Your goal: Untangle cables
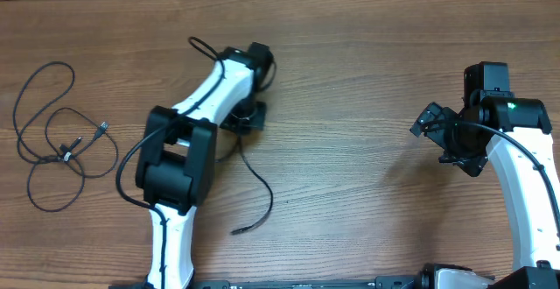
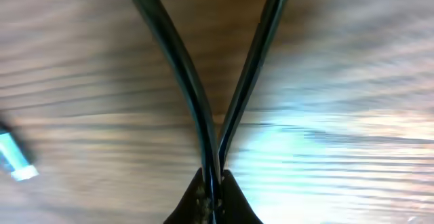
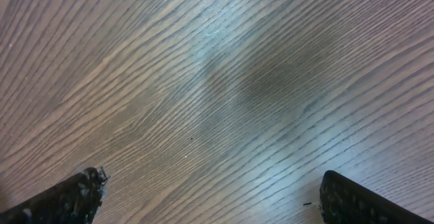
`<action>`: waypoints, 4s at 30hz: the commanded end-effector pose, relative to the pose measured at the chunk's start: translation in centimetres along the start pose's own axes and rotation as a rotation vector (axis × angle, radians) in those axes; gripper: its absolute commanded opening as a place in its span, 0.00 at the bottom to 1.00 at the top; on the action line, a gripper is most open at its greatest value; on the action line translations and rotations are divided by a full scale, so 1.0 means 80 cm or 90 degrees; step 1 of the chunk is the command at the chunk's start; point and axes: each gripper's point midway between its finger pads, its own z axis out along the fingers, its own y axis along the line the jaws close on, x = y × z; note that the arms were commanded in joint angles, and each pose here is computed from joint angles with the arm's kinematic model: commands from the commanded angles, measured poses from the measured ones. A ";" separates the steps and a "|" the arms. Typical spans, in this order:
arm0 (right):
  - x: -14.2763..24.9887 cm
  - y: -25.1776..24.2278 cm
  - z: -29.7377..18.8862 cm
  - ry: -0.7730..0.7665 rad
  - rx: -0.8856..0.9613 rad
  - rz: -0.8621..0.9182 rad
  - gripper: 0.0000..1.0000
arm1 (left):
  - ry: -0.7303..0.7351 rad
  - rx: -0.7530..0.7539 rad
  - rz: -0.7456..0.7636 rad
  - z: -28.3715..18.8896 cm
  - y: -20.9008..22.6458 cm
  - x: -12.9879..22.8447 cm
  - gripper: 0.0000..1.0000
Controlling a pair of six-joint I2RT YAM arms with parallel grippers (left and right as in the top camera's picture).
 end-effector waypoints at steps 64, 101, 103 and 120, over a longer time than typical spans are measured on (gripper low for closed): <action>-0.018 0.103 -0.032 -0.063 -0.237 -0.181 1.00 | -0.384 0.145 -0.131 -0.268 0.210 -0.035 0.84; 0.050 0.051 -0.164 -0.288 -0.201 -0.332 1.00 | -0.498 0.117 -0.072 -0.348 0.155 0.212 1.00; 0.052 0.040 -0.178 -0.328 -0.201 -0.327 1.00 | -0.563 0.121 -0.071 -0.358 0.154 0.224 0.99; 0.074 0.013 -0.175 -0.375 -0.207 -0.321 1.00 | -0.519 0.157 -0.156 -0.272 0.143 0.265 0.99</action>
